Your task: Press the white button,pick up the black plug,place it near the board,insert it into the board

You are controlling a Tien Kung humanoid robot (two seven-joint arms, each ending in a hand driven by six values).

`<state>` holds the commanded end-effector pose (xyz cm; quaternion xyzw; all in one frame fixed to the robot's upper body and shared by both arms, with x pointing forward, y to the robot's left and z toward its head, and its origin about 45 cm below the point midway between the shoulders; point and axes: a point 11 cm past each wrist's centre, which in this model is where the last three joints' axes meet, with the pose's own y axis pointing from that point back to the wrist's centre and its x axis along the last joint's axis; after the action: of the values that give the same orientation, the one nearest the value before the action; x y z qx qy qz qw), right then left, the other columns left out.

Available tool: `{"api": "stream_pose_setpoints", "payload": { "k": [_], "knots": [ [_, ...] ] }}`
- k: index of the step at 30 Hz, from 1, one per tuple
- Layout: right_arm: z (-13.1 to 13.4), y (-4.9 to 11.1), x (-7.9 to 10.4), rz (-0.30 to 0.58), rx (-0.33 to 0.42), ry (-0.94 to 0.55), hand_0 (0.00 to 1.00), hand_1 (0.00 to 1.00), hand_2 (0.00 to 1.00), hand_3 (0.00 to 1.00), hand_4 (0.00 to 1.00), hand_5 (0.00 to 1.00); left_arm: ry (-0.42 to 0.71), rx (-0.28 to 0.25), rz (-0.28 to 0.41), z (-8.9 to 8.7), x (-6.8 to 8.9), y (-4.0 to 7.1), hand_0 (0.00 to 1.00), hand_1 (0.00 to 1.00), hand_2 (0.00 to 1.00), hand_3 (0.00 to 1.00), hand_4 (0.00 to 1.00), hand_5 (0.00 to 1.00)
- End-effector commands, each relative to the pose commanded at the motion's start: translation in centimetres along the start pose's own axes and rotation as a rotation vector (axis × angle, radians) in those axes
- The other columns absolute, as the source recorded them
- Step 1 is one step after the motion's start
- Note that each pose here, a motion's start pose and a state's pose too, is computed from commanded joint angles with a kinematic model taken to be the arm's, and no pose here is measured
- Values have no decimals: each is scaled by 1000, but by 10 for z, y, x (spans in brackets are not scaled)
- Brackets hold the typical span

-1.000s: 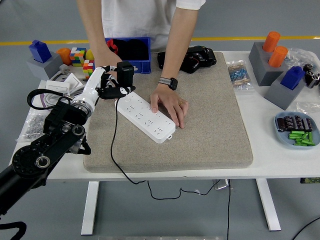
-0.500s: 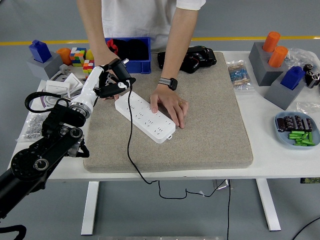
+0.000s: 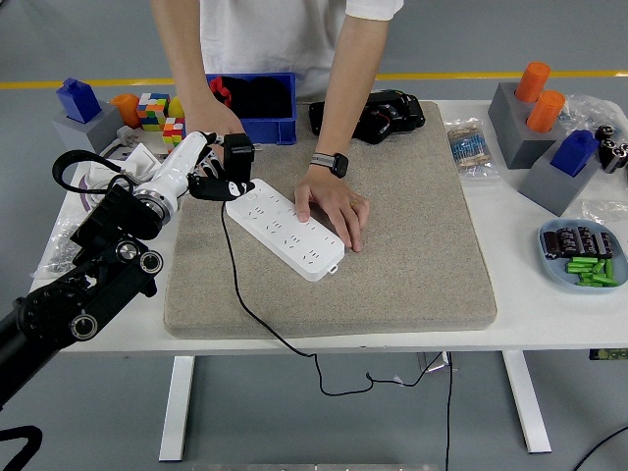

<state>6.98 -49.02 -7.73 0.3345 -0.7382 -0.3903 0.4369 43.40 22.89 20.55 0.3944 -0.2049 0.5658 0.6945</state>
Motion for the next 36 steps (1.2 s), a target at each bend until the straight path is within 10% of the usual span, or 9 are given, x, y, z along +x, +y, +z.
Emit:
{"api": "stream_pose_setpoints", "payload": {
  "k": [7,23,36],
  "knots": [
    [-2,0,0,1,5,-4,637,550,530,536,641,311,-219,183,-96,1,7,-8,78,172,234,563,615,2],
    [-4,0,3,6,6,5,640,550,530,535,641,310,-596,127,-258,57,-14,-22,75,163,228,551,573,2],
    [-3,0,6,12,4,14,639,550,530,534,641,309,-721,226,-283,45,-20,-37,73,153,221,538,534,2]
  ]
}}
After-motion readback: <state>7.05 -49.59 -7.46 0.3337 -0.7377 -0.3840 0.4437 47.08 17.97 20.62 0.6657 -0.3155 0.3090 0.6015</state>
